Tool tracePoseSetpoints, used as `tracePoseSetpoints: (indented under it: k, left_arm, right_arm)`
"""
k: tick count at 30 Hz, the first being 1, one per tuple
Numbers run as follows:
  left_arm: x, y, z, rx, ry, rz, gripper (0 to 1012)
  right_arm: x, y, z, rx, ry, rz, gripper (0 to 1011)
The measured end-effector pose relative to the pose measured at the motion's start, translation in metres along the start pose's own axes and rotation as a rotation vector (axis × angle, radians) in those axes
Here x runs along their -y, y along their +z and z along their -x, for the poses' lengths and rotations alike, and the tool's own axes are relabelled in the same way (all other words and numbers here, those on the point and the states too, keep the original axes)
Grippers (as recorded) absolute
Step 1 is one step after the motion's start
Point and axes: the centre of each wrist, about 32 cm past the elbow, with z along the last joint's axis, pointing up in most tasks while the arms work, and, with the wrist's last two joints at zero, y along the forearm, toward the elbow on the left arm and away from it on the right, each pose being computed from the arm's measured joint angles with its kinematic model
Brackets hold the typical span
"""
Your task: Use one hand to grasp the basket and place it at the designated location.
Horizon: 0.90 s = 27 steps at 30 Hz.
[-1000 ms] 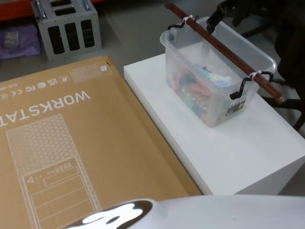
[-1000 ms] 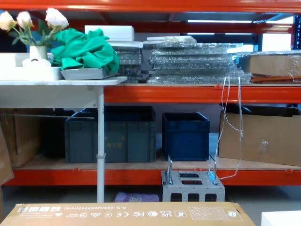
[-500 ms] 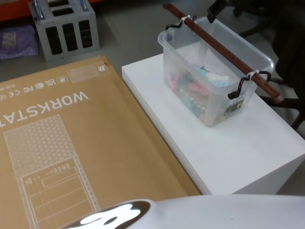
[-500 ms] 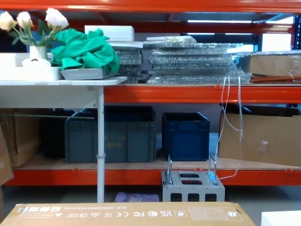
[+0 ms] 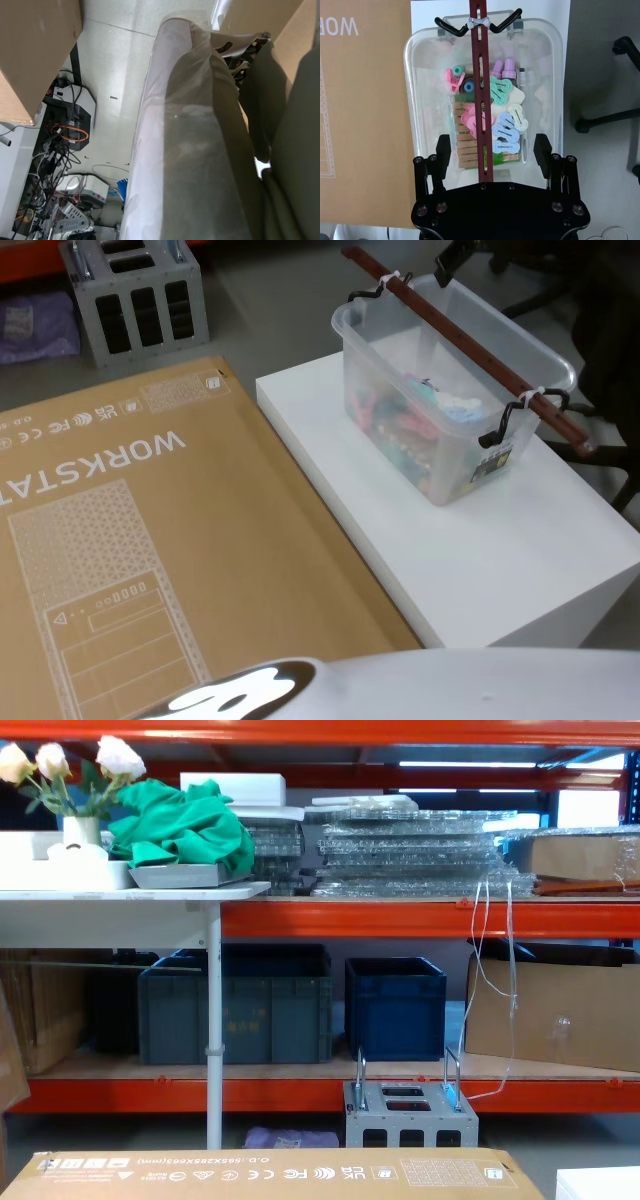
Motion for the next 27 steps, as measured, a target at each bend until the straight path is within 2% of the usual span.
tracePoseSetpoints:
  k: [27]
  left_arm:
    - [0.0,0.0,0.0,0.0,0.0,0.0,0]
  right_arm:
    - [-0.0006,-0.0001,0.0001,0.001,0.002,0.002,1000]
